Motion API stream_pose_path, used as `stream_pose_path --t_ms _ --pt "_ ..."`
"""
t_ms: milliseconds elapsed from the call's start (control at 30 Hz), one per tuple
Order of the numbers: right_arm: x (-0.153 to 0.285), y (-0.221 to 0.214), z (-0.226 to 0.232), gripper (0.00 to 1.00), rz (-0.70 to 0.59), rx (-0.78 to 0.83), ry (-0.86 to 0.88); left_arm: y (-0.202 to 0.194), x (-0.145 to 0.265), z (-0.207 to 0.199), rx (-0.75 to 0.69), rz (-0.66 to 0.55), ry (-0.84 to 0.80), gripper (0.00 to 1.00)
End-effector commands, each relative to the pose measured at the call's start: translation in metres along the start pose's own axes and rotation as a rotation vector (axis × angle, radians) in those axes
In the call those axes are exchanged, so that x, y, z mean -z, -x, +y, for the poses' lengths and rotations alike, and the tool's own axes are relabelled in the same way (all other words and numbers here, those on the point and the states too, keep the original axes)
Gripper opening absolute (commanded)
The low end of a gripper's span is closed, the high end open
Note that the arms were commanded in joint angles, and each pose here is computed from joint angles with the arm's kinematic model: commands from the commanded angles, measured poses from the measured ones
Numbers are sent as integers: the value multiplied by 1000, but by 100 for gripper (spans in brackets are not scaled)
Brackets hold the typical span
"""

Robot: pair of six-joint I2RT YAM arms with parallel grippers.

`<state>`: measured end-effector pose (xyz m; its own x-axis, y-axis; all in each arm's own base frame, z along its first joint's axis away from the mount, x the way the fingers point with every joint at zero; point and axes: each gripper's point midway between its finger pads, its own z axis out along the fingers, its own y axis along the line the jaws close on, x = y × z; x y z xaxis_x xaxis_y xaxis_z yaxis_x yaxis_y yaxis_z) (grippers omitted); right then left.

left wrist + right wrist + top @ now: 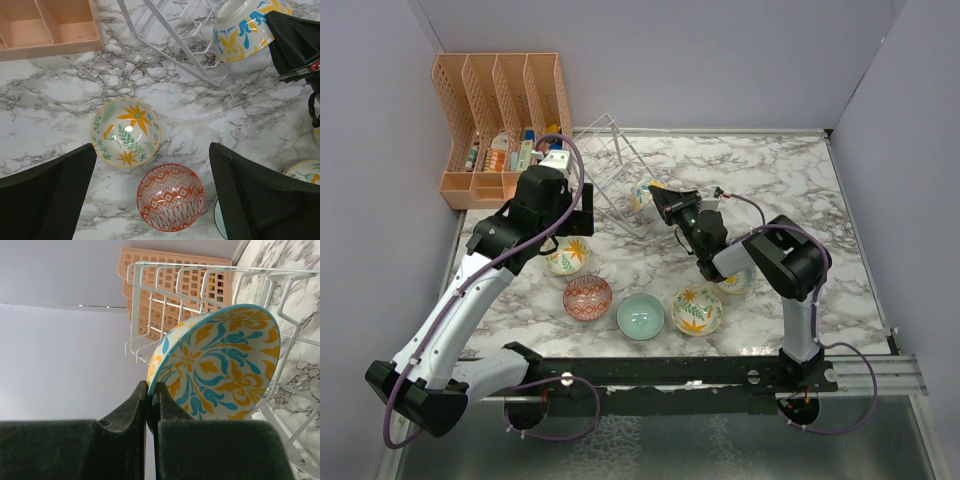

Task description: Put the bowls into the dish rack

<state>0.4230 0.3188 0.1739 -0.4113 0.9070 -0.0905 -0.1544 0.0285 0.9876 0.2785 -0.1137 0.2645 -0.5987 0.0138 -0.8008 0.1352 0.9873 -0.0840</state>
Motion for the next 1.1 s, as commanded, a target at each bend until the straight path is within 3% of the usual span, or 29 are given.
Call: stream_pose_path --t_ms 0,133,333,433,533,700,800,1067 --pt "-8 8 34 1 -49 -58 111 7 4 3 -15 -25 18 99" --pt "-6 7 23 5 -48 -84 86 8 3 3 -17 -26 19 99" --pt "-8 -2 12 28 -5 -103 42 7 2 2 -19 -24 13 99" --pt "-8 -3 9 30 1 -102 25 7 3 3 -22 -27 19 99" --pt "-8 -6 5 29 16 -103 10 7 4 4 -24 -29 22 99" --pt "-10 -8 4 10 28 -100 -4 8 4 5 -23 -33 26 99" --pt "-9 -8 5 7 29 -96 -19 9 5 5 -24 -35 27 99" --pt "6 -3 34 33 69 83 -204 15 8 6 -30 -52 32 99"
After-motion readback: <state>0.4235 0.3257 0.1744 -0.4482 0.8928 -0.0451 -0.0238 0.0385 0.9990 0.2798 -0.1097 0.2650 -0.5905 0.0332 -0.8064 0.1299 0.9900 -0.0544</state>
